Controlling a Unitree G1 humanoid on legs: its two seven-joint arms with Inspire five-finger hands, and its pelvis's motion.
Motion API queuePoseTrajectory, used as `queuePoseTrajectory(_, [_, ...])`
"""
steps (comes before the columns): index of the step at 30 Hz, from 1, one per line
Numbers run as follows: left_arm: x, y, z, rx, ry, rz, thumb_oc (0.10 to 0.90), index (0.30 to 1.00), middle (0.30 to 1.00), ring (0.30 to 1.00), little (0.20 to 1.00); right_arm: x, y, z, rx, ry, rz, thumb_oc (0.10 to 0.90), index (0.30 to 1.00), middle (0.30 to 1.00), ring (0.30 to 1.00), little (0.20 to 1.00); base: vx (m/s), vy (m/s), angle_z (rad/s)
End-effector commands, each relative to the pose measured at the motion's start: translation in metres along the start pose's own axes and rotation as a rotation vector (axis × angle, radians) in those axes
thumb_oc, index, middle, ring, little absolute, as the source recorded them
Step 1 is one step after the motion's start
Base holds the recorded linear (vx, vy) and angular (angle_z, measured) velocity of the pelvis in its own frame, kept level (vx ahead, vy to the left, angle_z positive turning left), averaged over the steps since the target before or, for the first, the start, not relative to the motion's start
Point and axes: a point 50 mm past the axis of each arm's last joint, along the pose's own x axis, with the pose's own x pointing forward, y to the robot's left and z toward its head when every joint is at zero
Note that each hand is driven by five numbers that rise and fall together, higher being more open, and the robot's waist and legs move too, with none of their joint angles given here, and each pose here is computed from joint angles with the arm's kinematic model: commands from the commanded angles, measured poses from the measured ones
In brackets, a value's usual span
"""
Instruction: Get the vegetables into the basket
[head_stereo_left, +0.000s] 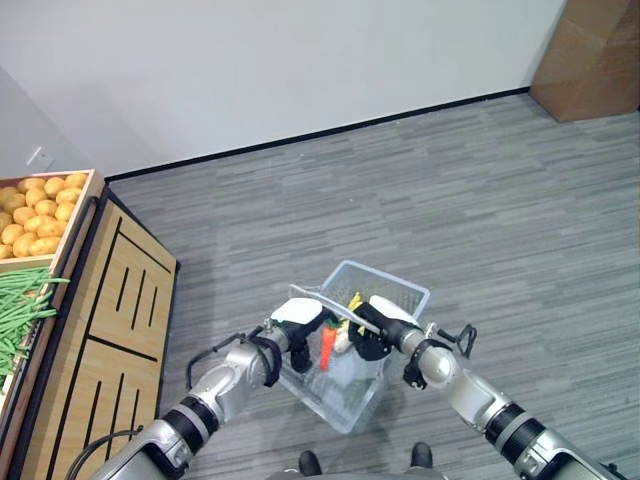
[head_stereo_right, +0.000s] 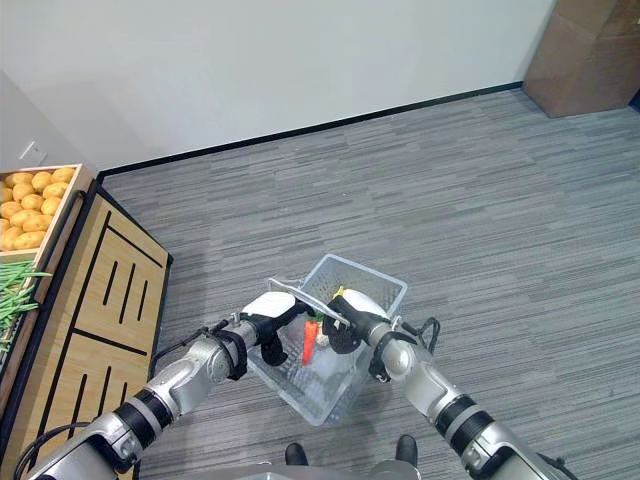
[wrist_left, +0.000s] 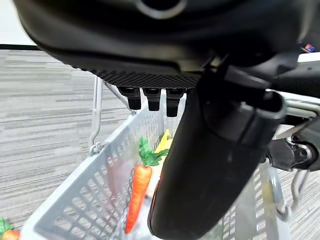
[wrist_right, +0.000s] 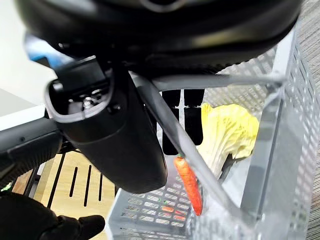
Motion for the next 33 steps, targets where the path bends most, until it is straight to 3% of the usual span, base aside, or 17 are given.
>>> queuePoseTrajectory(1, [-0.003, 0.060, -0.004, 0.021, -0.031, 0.212, 0.900, 1.000, 1.000, 1.000, 1.000, 0.012, -0.034, 0.065, 0.073, -0.284, -0.150, 0.400, 0.300, 0.300, 0.300, 0.300, 0.00, 0.000, 0.00])
queuePoseTrajectory(8, [-0.027, 0.057, -0.031, -0.099, 0.049, 0.222, 0.900, 1.000, 1.000, 1.000, 1.000, 0.004, -0.028, 0.011, 0.111, -0.073, -0.180, 0.400, 0.300, 0.300, 0.300, 0.300, 0.00, 0.006, 0.03])
queuePoseTrajectory(15, [-0.046, -0.016, -0.082, -0.346, 0.306, 0.002, 0.900, 1.000, 1.000, 1.000, 1.000, -0.015, 0.004, -0.083, 0.359, 0.337, -0.179, 0.400, 0.300, 0.300, 0.300, 0.300, 0.00, 0.003, 0.00])
queuePoseTrajectory(22, [-0.062, -0.056, -0.109, -0.392, 0.485, -0.095, 0.900, 1.000, 1.000, 1.000, 1.000, -0.038, 0.007, -0.120, 0.409, 0.493, -0.240, 0.400, 0.300, 0.300, 0.300, 0.300, 0.00, 0.010, 0.00])
queuePoseTrajectory(23, [-0.074, -0.085, -0.122, -0.458, 0.621, -0.145, 0.900, 1.000, 1.000, 1.000, 1.000, -0.052, 0.012, -0.137, 0.438, 0.573, -0.258, 0.400, 0.300, 0.300, 0.300, 0.300, -0.01, 0.032, 0.01])
queuePoseTrajectory(29, [-0.084, -0.104, -0.129, -0.543, 0.718, -0.141, 0.900, 1.000, 1.000, 1.000, 1.000, -0.075, 0.017, -0.161, 0.443, 0.681, -0.294, 0.400, 0.300, 0.300, 0.300, 0.300, 0.00, 0.000, -0.01])
queuePoseTrajectory(33, [-0.088, -0.118, -0.128, -0.617, 0.763, -0.151, 0.900, 1.000, 1.000, 1.000, 1.000, -0.098, 0.039, -0.182, 0.486, 0.829, -0.268, 0.400, 0.300, 0.300, 0.300, 0.300, 0.01, -0.001, -0.03])
